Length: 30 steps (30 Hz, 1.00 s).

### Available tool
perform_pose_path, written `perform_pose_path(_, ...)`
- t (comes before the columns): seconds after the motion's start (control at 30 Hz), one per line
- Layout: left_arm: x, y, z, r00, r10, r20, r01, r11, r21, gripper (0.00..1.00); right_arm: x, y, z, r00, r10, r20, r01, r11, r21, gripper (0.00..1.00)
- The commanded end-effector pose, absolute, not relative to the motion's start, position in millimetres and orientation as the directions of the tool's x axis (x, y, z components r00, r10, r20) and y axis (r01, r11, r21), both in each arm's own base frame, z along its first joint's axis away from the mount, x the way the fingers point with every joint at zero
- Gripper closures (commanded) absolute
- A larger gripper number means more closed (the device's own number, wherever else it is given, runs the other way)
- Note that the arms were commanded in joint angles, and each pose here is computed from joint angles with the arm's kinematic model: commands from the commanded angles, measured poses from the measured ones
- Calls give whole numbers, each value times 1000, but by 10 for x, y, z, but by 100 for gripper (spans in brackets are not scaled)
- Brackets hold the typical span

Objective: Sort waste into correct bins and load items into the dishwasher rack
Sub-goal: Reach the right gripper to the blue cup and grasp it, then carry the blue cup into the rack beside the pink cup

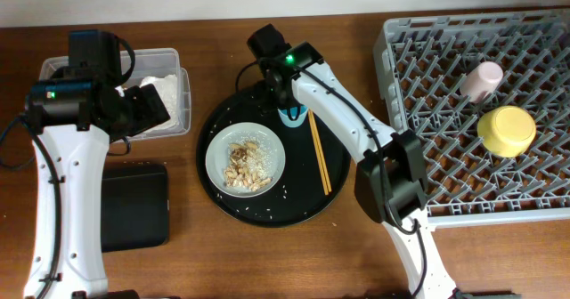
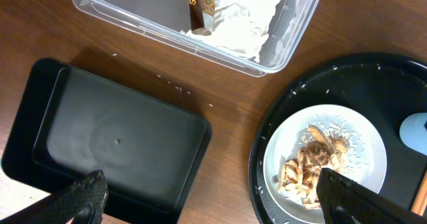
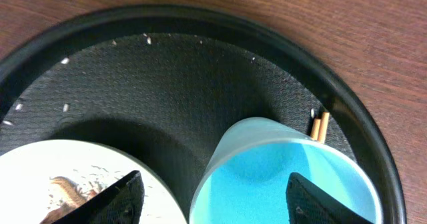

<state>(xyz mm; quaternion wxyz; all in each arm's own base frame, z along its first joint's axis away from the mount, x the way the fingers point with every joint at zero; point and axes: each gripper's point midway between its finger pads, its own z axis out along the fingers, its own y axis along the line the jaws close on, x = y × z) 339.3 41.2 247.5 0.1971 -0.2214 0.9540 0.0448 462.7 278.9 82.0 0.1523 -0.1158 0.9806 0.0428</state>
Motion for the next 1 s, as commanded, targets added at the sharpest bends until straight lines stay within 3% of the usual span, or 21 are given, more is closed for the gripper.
perform_pose_path(0.0, 3385, 433, 2481, -829, -391, -400, -432, 902, 13, 1, 4560, 2806, 585, -950, -173, -258, -193, 980, 51, 39)
perform_pose_path(0.1, 3385, 433, 2482, -829, -391, -401, -432, 902, 13, 1, 4504, 2868, 538, -951, -183, -248, -201, 978, 48, 51)
perform_pose_path(0.13, 3385, 433, 2482, -829, -391, -401, -432, 902, 13, 1, 4488, 2860, 533, -955, -171, -240, -188, 981, 49, 59)
perform_pose_path(0.17, 3385, 433, 2481, -829, -391, -400, -432, 902, 13, 1, 4453, 2881, 543, -962, -155, -224, -176, 982, 75, 74)
perform_pose_path(0.23, 3385, 433, 2482, -829, -391, -401, -432, 902, 13, 1, 4467, 2907, 717, -959, -153, -237, -179, 980, 93, 81)
perform_pose_path(0.27, 3385, 433, 2482, -829, -391, -401, -432, 902, 13, 1, 4496, 2890, 848, -957, -145, -252, -174, 980, 98, 94)
perform_pose_path(0.3, 3385, 433, 2482, -829, -391, -401, -432, 902, 13, 1, 4519, 2857, 1004, -955, -135, -264, -168, 980, 107, 96)
perform_pose_path(0.43, 3385, 433, 2481, -829, -391, -400, -432, 902, 13, 1, 4564, 2462, 2079, -943, -33, -332, -112, 968, 222, 96)
perform_pose_path(0.53, 3385, 433, 2482, -829, -391, -401, -432, 902, 13, 1, 4699, 1402, 2712, -903, 133, -409, 32, 969, 244, 96)
perform_pose_path(0.57, 3385, 433, 2482, -829, -391, -401, -432, 902, 13, 1, 4757, 1077, 2920, -883, 97, -460, -49, 954, 295, 96)
perform_pose_path(0.63, 3385, 433, 2481, -829, -391, -400, -432, 902, 13, 1, 4784, 490, 3116, -855, 220, -470, 24, 921, 389, 96)
perform_pose_path(0.73, 3385, 433, 2482, -829, -391, -401, -432, 902, 13, 0, 4724, -785, 3174, -764, 442, -470, 242, 872, 426, 96)
perform_pose_path(0.77, 3385, 433, 2482, -829, -391, -401, -432, 902, 13, 1, 4633, -1203, 3185, -744, 442, -501, 250, 880, 404, 96)
perform_pose_path(0.87, 3385, 433, 2481, -829, -391, -400, -432, 902, 13, 1, 4414, -1939, 3217, -713, 344, -611, 83, 907, 413, 96)
perform_pose_path(0.97, 3385, 433, 2482, -829, -391, -401, -432, 902, 13, 1, 4514, -2529, 2842, -648, 446, -618, -23, 799, 600, 96)
